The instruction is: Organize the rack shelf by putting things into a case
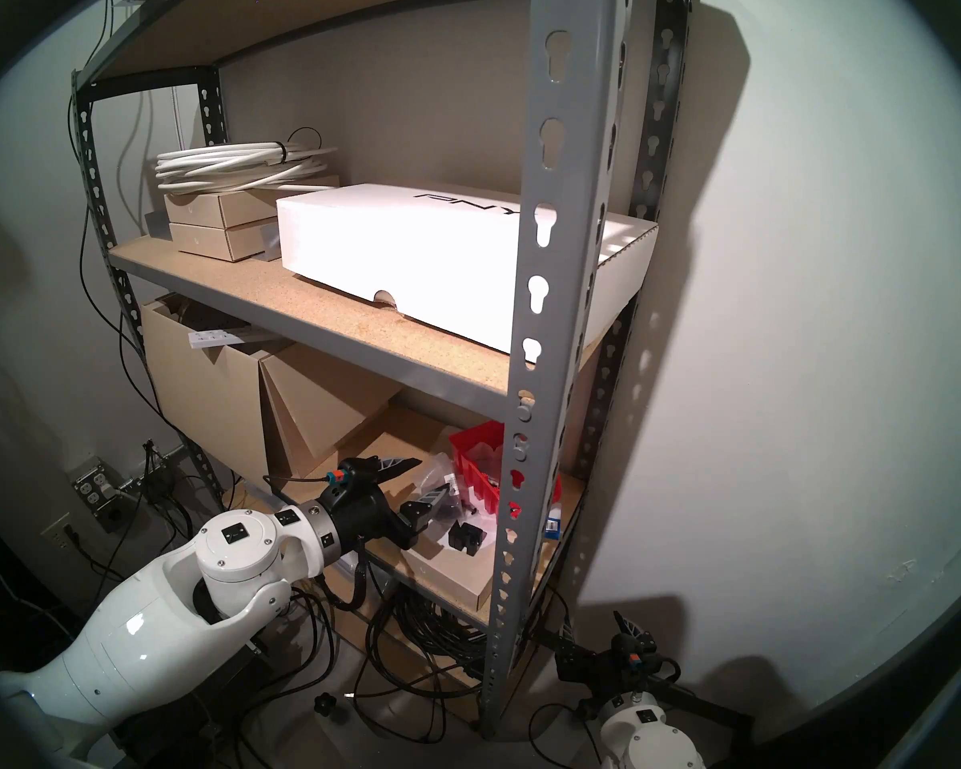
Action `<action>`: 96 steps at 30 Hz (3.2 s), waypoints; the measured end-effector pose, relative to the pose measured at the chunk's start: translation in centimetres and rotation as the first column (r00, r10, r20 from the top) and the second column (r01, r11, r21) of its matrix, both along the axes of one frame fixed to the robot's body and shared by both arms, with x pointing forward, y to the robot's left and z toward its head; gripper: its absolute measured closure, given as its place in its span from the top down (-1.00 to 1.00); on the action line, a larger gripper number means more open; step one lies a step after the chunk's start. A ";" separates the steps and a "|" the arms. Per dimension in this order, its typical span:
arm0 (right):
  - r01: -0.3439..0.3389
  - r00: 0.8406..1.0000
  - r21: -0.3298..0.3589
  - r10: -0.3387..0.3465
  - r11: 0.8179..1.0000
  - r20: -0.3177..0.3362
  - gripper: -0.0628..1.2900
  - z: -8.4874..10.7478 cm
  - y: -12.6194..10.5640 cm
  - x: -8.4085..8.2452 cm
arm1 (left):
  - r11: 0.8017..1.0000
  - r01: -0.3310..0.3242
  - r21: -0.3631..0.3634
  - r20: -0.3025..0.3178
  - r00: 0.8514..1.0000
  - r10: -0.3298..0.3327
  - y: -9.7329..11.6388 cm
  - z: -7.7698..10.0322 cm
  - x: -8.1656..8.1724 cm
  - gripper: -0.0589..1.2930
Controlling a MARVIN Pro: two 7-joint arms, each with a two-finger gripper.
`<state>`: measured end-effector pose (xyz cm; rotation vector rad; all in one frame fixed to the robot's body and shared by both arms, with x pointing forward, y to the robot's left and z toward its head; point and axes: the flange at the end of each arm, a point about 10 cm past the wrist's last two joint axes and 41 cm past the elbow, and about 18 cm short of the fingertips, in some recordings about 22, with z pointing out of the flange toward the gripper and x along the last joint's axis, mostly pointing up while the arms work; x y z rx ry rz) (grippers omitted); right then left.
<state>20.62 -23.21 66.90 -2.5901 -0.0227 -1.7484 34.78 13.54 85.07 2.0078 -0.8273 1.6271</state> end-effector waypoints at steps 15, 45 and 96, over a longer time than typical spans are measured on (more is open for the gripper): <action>0.000 1.000 0.000 0.000 1.000 0.000 0.94 0.0 0.0 0.0 | 1.000 0.003 -0.009 -0.003 1.000 -0.003 -0.4 -0.3 0.1 -0.65; 0.000 1.000 0.000 0.000 1.000 0.000 0.94 0.0 0.0 0.0 | 0.978 0.007 -0.209 0.015 1.000 -0.004 0.9 6.1 0.0 -0.93; 0.000 1.000 0.000 0.000 1.000 0.000 0.94 0.0 0.0 0.0 | 0.969 0.044 -0.244 -0.004 0.999 -0.046 -5.8 5.4 5.0 -0.94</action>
